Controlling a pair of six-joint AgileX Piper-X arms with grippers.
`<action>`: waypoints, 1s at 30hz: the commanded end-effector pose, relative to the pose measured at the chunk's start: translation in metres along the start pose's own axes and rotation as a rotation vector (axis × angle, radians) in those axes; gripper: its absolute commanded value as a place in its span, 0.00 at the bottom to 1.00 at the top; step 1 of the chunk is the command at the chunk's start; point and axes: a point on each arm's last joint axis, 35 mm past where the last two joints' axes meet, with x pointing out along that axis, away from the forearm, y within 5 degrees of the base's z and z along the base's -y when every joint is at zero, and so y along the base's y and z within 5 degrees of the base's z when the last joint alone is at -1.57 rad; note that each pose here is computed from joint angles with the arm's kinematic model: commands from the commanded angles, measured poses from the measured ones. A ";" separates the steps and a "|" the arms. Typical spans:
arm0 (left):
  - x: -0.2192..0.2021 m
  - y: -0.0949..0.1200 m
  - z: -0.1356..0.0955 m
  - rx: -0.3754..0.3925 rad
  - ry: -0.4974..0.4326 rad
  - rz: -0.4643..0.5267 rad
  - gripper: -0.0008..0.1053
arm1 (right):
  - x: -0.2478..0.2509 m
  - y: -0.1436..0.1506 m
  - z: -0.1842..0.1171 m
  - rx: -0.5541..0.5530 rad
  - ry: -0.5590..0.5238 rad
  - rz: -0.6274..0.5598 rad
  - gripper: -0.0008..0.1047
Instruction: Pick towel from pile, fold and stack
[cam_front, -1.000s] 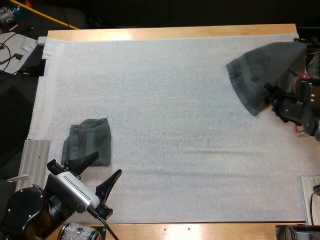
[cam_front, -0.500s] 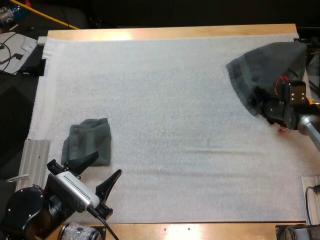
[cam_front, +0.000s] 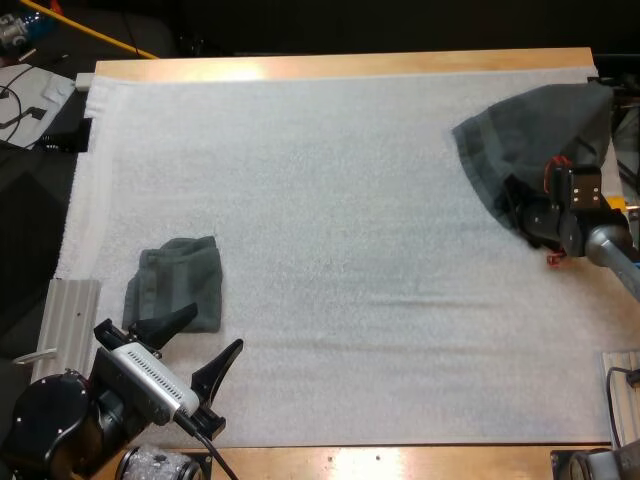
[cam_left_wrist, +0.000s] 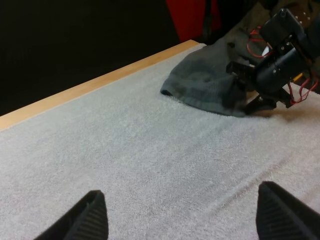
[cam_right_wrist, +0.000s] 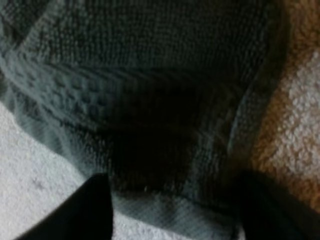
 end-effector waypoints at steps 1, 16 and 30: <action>-0.001 -0.001 0.002 -0.005 -0.006 -0.011 0.58 | 0.006 -0.002 0.000 0.018 0.012 0.016 0.46; -0.002 -0.001 0.002 -0.007 -0.009 -0.012 0.57 | -0.008 0.010 0.000 -0.115 0.026 0.077 0.01; -0.001 -0.001 0.001 -0.005 -0.005 -0.013 0.57 | -0.129 0.086 -0.016 -0.625 -0.221 0.219 0.01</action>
